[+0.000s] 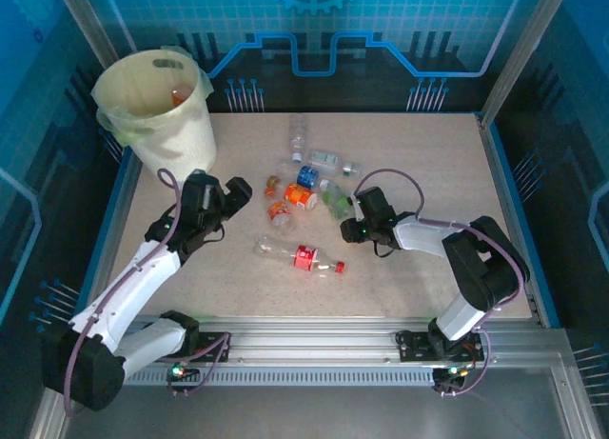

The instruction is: Put the plastic bottles in the bin

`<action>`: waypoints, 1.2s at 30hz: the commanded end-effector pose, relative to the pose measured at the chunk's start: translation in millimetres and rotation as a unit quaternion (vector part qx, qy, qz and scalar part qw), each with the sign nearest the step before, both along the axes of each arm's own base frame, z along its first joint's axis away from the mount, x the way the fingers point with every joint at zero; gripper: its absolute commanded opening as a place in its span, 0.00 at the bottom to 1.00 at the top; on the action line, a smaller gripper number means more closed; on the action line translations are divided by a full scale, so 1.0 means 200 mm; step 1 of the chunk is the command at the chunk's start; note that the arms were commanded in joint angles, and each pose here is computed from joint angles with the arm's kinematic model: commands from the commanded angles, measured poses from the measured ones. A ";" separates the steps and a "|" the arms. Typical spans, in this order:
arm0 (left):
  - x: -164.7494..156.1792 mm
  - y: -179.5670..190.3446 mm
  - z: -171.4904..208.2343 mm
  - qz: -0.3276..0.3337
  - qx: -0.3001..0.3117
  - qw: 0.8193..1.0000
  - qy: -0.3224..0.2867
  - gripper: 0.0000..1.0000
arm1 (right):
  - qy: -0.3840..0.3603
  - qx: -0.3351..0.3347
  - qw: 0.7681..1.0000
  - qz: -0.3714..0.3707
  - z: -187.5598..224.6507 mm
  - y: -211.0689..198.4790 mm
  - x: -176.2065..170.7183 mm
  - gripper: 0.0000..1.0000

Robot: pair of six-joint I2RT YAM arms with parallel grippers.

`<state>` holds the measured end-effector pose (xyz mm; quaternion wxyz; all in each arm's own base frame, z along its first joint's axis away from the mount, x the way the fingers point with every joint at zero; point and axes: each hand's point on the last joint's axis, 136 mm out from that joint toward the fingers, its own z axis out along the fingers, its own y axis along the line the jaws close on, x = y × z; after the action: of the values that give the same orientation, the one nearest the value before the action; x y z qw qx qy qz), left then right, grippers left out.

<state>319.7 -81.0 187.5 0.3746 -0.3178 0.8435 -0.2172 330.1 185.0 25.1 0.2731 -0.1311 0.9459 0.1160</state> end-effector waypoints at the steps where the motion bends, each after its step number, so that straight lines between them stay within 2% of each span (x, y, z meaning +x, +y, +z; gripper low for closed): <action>1: 0.05 -0.07 0.09 -0.036 -0.012 0.999 -0.025 0.99 | -0.034 0.006 0.999 -0.005 0.09 0.01 0.05 0.37; 6: 0.08 -0.18 0.13 -0.084 -0.031 0.995 -0.044 0.99 | -0.068 0.007 0.998 -0.017 0.20 -0.01 0.00 0.26; 12: 0.14 -0.35 0.19 -0.142 -0.036 0.987 -0.068 0.99 | -0.118 0.049 0.992 -0.006 0.40 0.04 -0.05 0.23; 20: 0.16 -0.63 0.36 -0.251 -0.102 0.950 -0.154 0.99 | -0.140 0.152 0.978 0.032 0.63 0.21 -0.12 0.22; 25: 0.17 -0.71 0.35 -0.276 -0.115 0.946 -0.127 0.99 | -0.121 0.216 0.968 0.048 0.72 0.34 -0.17 0.23; 27: 0.17 -0.77 0.36 -0.308 -0.121 0.936 -0.122 0.99 | -0.122 0.238 0.962 0.059 0.76 0.39 -0.19 0.22; 33: 0.21 -0.72 0.25 -0.278 -0.069 0.955 -0.073 0.99 | -0.121 0.271 0.950 0.101 0.84 0.53 -0.25 0.22; 36: 0.21 -0.74 0.26 -0.286 -0.082 0.951 -0.080 0.99 | -0.116 0.295 0.942 0.114 0.87 0.59 -0.26 0.23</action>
<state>363.0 -225.9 242.1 0.3407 -0.0889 0.8388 -0.4152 278.0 280.1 168.2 0.3793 -0.1553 0.8420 0.3507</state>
